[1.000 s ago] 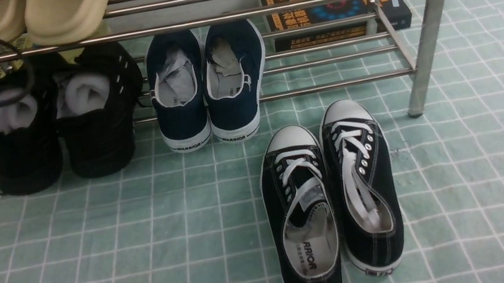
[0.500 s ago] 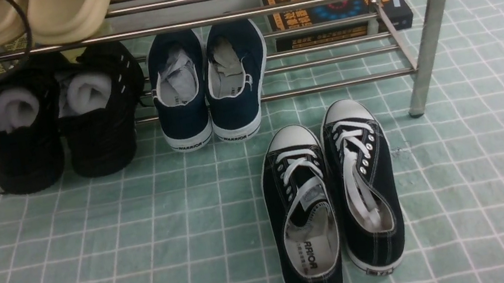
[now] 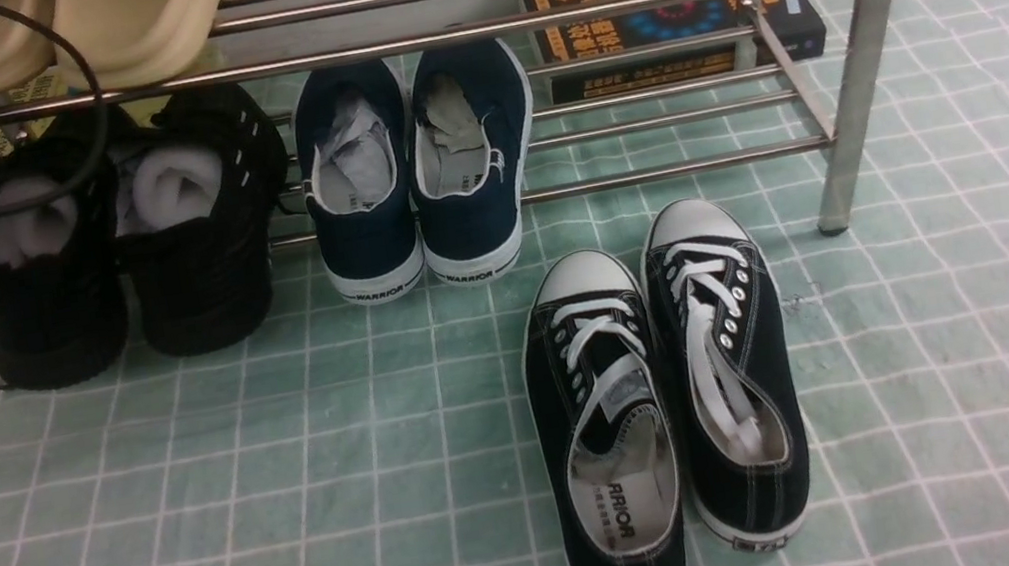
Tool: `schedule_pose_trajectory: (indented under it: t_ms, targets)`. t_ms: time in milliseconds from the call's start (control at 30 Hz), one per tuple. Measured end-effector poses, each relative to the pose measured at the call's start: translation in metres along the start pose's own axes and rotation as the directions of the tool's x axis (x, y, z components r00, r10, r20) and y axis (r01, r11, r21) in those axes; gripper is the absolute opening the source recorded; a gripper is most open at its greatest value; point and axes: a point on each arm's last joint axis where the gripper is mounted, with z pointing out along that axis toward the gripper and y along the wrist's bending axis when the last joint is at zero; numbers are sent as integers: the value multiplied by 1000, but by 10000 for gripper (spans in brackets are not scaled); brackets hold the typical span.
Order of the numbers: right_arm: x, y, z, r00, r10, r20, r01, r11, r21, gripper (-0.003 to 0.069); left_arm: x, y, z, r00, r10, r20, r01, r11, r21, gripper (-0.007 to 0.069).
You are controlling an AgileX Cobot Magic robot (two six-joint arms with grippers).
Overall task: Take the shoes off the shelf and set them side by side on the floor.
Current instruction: 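Grasp the leftmost shoe on the bottom shelf of the shoe rack with the left gripper, then set the held shoe down on the floor in front of the rack with the left gripper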
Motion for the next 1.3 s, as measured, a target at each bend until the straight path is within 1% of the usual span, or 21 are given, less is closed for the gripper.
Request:
schedule_pose_trajectory:
  t_ms: [267, 367, 467, 500, 533, 600, 733, 767, 800, 867, 900, 933, 1000, 1100, 1133, 1200, 1233, 1300]
  targets:
    - [0, 0, 0, 1000, 0, 0, 0, 1000, 0, 238, 15, 4, 29, 997, -8, -82, 7, 1000, -9, 445]
    - [0, 0, 0, 1000, 0, 0, 0, 1000, 0, 238, 18, 4, 34, 996, -13, -93, 13, 1000, -9, 445]
    - [0, 0, 0, 1000, 0, 0, 0, 1000, 0, 238, 20, 4, 38, 995, -39, -92, 39, 999, -2, 428]
    - [0, 0, 0, 1000, 0, 0, 0, 1000, 0, 238, 20, 3, 40, 994, -68, -88, 69, 998, 7, 399]
    - [0, 0, 0, 1000, 0, 0, 0, 1000, 0, 238, 20, 3, 40, 993, -74, -88, 75, 997, 8, 389]
    - [0, 0, 0, 1000, 0, 0, 0, 1000, 0, 238, 22, 3, 42, 990, -99, -100, 101, 995, 15, 312]
    - [0, 0, 0, 1000, 0, 0, 0, 1000, 0, 238, 26, 1, 39, 981, -111, -161, 117, 993, 24, 93]
    - [0, 0, 0, 1000, 0, 0, 0, 1000, 0, 238, 27, 0, 34, 976, -112, -189, 119, 992, 30, 52]
    - [0, 0, 0, 1000, 0, 0, 0, 1000, 0, 238, 27, -1, 30, 972, -110, -210, 119, 992, 34, 31]
    - [0, 0, 0, 1000, 0, 0, 0, 1000, 0, 238, 24, -5, 12, 967, -103, -235, 118, 992, 50, 10]
    - [0, 0, 0, 1000, 0, 0, 0, 1000, 0, 238, 23, -6, 7, 966, -100, -237, 116, 992, 53, 9]
    - [0, 0, 0, 1000, 0, 0, 0, 1000, 0, 238, 17, -9, -21, 968, -88, -233, 107, 992, 70, 8]
    - [0, 0, 0, 1000, 0, 0, 0, 1000, 0, 238, 10, -11, -51, 976, -67, -207, 84, 993, 78, 8]
    - [0, 0, 0, 1000, 0, 0, 0, 1000, 0, 238, 5, -13, -82, 983, -47, -175, 62, 995, 82, 8]
    - [0, 0, 0, 1000, 0, 0, 0, 1000, 0, 238, 5, -14, -100, 984, -42, -174, 56, 995, 77, 8]
    - [0, 0, 0, 1000, 0, 0, 0, 1000, 0, 238, 7, -14, -114, 982, -35, -188, 48, 997, 65, 8]
    - [0, 0, 0, 1000, 0, 0, 0, 1000, 0, 238, 10, -14, -131, 978, -38, -204, 48, 998, 44, 8]
    - [0, 0, 0, 1000, 0, 0, 0, 1000, 0, 238, 15, -12, -143, 975, -46, -216, 52, 998, 20, 8]
